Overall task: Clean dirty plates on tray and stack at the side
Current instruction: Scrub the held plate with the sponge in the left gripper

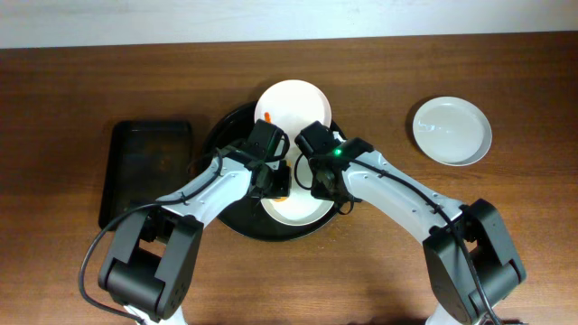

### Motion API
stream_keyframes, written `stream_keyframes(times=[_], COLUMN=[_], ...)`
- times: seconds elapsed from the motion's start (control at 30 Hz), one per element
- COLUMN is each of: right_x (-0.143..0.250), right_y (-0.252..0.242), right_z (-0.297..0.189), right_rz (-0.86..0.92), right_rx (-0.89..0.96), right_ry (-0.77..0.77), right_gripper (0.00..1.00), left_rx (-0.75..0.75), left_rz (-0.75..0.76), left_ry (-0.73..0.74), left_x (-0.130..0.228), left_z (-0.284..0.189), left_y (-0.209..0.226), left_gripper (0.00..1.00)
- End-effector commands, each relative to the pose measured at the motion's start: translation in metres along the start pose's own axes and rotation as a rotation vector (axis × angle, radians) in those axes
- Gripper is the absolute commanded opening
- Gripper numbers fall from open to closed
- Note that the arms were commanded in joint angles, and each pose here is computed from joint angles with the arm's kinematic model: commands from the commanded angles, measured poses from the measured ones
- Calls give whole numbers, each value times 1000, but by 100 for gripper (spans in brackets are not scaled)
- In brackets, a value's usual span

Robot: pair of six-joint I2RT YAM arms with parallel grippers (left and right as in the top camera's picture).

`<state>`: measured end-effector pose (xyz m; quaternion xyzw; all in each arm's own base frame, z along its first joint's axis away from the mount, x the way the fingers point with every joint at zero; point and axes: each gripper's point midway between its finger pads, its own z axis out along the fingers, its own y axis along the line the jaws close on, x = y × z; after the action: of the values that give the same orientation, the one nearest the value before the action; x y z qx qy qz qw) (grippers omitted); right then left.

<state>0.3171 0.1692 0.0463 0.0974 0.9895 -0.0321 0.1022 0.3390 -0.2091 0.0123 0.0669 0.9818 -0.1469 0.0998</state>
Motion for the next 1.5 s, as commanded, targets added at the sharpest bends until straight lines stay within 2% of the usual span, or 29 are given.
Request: stream_keyframes(times=[0.0, 0.27, 0.53, 0.77, 0.97, 1.17, 1.3, 1.4, 1.47], right_x=[0, 0, 0, -1, -2, -1, -4, -4, -1], right_y=[-6, -6, -7, -8, -9, -9, -10, -9, -9], right_z=[3, 3, 3, 3, 3, 3, 2, 1, 1], right_rz=[11, 10, 6, -2, -18, -22, -82, -100, -102], right_rx=[24, 26, 27, 36, 41, 42, 50, 44, 44], right_ry=[0, 1, 1, -8, -11, -9, -22, -18, -5], right_gripper=[4, 4, 4, 4, 4, 4, 4, 4, 4], left_rx=[-91, -182, -247, -223, -176, -334, -331, -227, -225], left_rz=[-9, -9, -12, -38, -42, -78, -135, -148, -150], left_ry=[6, -6, -95, -163, -339, -476, -559, -557, -528], left_x=[7, 11, -8, -23, -58, -80, -90, -87, -81], left_z=[13, 15, 12, 4, -40, -63, -111, -133, -132], left_y=[18, 37, 47, 40, 22, 48, 63, 56, 58], left_gripper=[0, 0, 0, 0, 0, 0, 0, 0, 0])
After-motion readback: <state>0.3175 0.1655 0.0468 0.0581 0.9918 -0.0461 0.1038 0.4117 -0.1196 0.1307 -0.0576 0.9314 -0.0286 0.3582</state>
